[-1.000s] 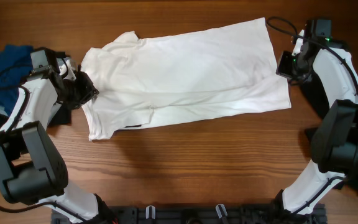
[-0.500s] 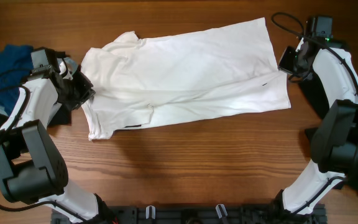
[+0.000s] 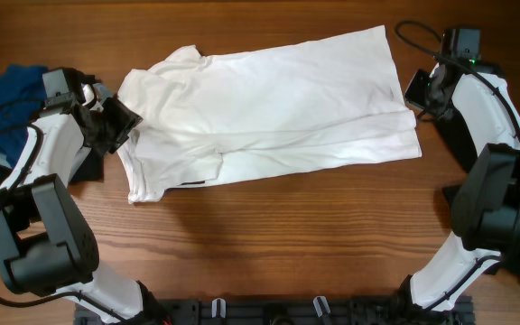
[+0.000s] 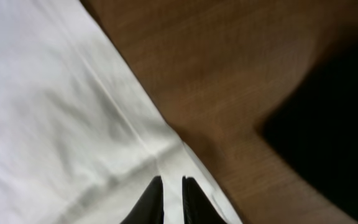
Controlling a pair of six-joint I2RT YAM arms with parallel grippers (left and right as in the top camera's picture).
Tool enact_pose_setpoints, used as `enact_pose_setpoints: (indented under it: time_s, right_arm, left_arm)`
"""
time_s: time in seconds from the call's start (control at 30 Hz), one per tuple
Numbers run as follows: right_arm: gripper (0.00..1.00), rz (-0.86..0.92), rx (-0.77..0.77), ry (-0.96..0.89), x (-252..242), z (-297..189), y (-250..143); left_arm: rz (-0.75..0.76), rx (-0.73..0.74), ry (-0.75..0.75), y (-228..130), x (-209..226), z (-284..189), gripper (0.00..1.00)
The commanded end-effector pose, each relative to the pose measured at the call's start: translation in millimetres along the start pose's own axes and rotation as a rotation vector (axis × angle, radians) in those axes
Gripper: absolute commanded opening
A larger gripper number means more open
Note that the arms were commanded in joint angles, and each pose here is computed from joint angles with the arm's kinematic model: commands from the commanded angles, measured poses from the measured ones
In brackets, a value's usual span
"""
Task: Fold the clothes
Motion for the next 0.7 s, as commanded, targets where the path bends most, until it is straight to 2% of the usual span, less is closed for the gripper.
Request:
enact_pose_setpoints:
  time_s: [0.0, 0.07, 0.13, 0.37, 0.53, 0.67]
  right_arm:
    - [0.08, -0.065, 0.118, -0.017, -5.9, 1.8, -24.7]
    - [0.06, -0.095, 0.197, -0.009, -7.1, 0.2, -40.3]
    - [0.06, -0.137, 0.255, 0.052, -3.6, 7.8, -57.2]
    - [0.06, -0.131, 0.339, 0.035, -19.3, 38.5, -102.2]
    - [0.06, -0.131, 0.341, 0.033, -21.1, 42.6, -106.8]
    - [0.06, -0.131, 0.341, 0.033, -21.2, 42.6, -106.8]
  left_arm:
    - [0.148, -0.078, -0.116, 8.9, -35.7, -36.9, 0.59]
    - [0.270, -0.094, -0.142, -5.8, -60.2, -53.0, 0.56]
    - [0.450, 0.021, -0.110, -50.8, -85.4, -34.8, 0.55]
    - [0.666, 0.260, 0.005, -140.0, -109.3, 13.8, 0.55]
    - [0.749, 0.316, 0.142, -165.1, -100.2, 45.2, 0.57]
    - [0.781, 0.289, 0.302, -159.4, -80.7, 58.2, 0.55]
Point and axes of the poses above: each gripper's point midway between its finger pads, its own z axis out along the fingers, its own x axis along the line the jaws close on, y = z × x, the point moved 4 cm from there along -z, back along the fingers, and after that the axes turned 4 degrees about z, right-handed, at the moved point
